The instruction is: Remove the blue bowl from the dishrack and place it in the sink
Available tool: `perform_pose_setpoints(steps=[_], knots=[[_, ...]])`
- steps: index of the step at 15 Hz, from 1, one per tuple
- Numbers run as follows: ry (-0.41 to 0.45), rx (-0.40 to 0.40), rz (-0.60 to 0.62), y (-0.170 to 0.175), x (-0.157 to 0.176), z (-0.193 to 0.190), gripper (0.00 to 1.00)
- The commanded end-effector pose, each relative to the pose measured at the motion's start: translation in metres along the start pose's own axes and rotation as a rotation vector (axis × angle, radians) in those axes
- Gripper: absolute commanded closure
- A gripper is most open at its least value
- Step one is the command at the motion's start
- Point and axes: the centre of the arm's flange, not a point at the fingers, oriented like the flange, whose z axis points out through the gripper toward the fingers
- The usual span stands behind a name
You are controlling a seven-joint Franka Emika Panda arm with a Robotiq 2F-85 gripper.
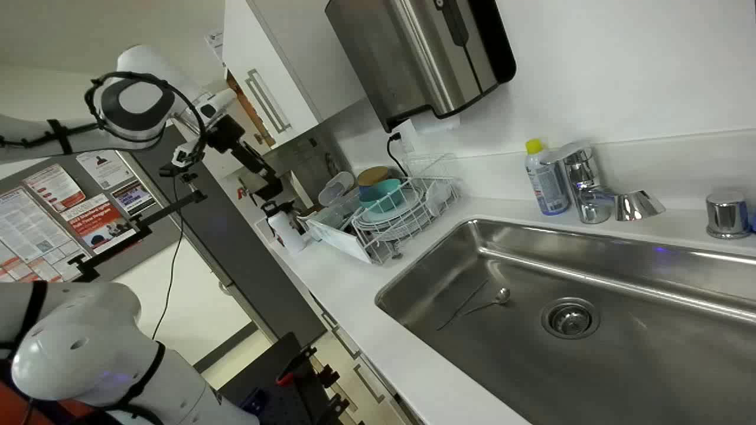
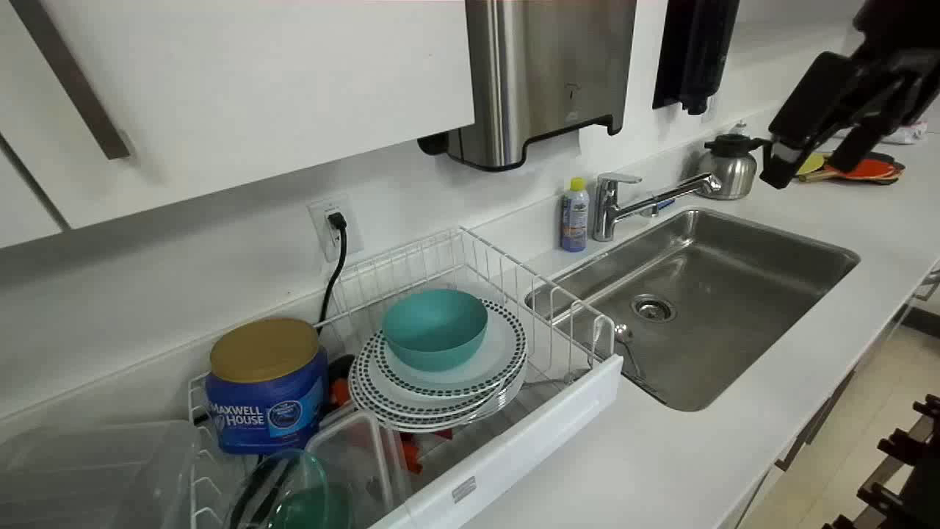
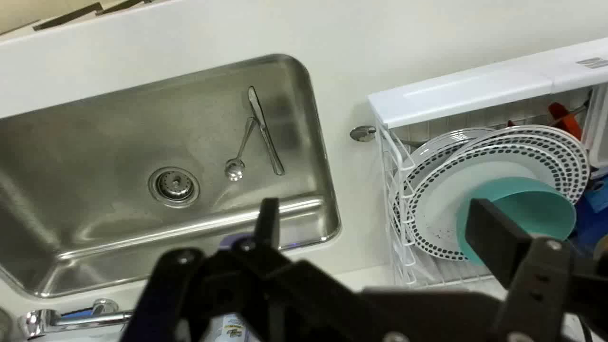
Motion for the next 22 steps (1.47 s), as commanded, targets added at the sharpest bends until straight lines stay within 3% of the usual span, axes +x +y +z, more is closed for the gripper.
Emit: perform_pose_setpoints(steps=[1, 6, 10, 16, 22], knots=[[0.000, 0.000, 0.000, 0.000, 0.000, 0.000, 0.00], [0.000, 0.000, 0.000, 0.000, 0.000, 0.000, 0.00], [0.024, 0.009, -0.041, -0.024, 0.013, 0.011, 0.00], [0.109, 0.115, -0.114, -0.075, 0.033, 0.059, 0.00], [0.157, 0.226, -0.119, -0.102, 0.051, 0.123, 0.00]])
